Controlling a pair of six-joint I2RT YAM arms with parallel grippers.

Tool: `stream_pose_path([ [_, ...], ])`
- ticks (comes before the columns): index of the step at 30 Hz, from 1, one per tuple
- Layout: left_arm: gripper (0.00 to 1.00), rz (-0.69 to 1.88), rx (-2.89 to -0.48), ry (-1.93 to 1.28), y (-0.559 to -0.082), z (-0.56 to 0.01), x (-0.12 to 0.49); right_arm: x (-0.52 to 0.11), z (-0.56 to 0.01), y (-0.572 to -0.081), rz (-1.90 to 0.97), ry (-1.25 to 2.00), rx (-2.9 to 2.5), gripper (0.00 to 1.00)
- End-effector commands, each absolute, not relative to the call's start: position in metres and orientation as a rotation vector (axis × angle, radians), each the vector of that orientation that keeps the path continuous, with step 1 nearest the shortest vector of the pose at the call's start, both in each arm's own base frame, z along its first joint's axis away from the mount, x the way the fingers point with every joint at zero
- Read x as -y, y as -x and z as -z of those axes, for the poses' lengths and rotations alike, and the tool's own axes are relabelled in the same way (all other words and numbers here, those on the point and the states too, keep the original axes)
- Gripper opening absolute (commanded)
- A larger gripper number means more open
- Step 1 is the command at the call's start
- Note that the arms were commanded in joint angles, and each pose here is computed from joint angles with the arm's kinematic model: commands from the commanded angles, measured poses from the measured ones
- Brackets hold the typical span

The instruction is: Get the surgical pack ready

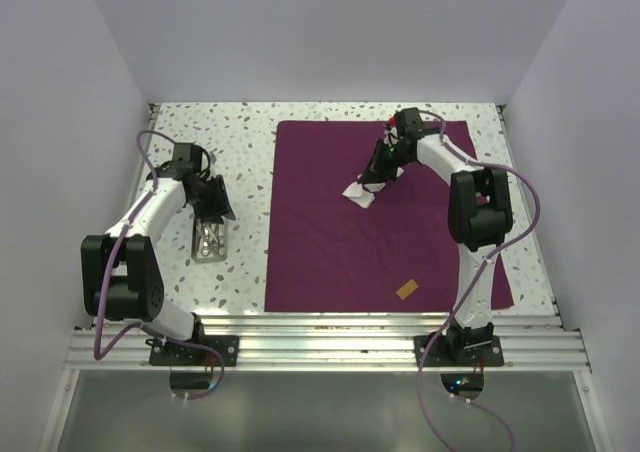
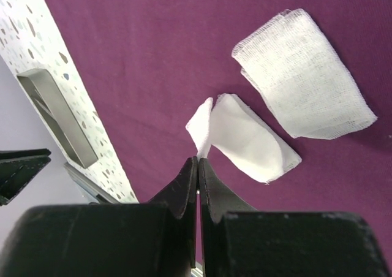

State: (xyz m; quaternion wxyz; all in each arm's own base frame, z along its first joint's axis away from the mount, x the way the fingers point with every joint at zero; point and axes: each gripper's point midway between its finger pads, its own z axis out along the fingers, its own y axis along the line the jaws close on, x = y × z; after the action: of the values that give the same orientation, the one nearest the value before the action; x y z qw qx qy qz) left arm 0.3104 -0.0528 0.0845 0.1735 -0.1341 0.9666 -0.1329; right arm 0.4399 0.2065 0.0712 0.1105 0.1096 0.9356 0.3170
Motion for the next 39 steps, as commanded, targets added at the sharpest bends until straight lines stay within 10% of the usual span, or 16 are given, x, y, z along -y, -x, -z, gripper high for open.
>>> stream_pose_path([
  [1,0.4,0.403,-2.683,0.325,-0.328,-0.098,0.055,-0.203,-0.073,-0.444,-0.948,-0.339,-2.723,0.0],
  [35,0.4,0.41,-2.685,0.328,-0.331,-0.098,0.056,-0.179,-0.033,-0.435,-0.828,-0.389,-2.794,0.0],
  [39,0.41,0.412,-2.685,0.328,-0.332,-0.098,0.056,-0.177,-0.039,-0.436,-0.82,-0.385,-2.786,0.2],
])
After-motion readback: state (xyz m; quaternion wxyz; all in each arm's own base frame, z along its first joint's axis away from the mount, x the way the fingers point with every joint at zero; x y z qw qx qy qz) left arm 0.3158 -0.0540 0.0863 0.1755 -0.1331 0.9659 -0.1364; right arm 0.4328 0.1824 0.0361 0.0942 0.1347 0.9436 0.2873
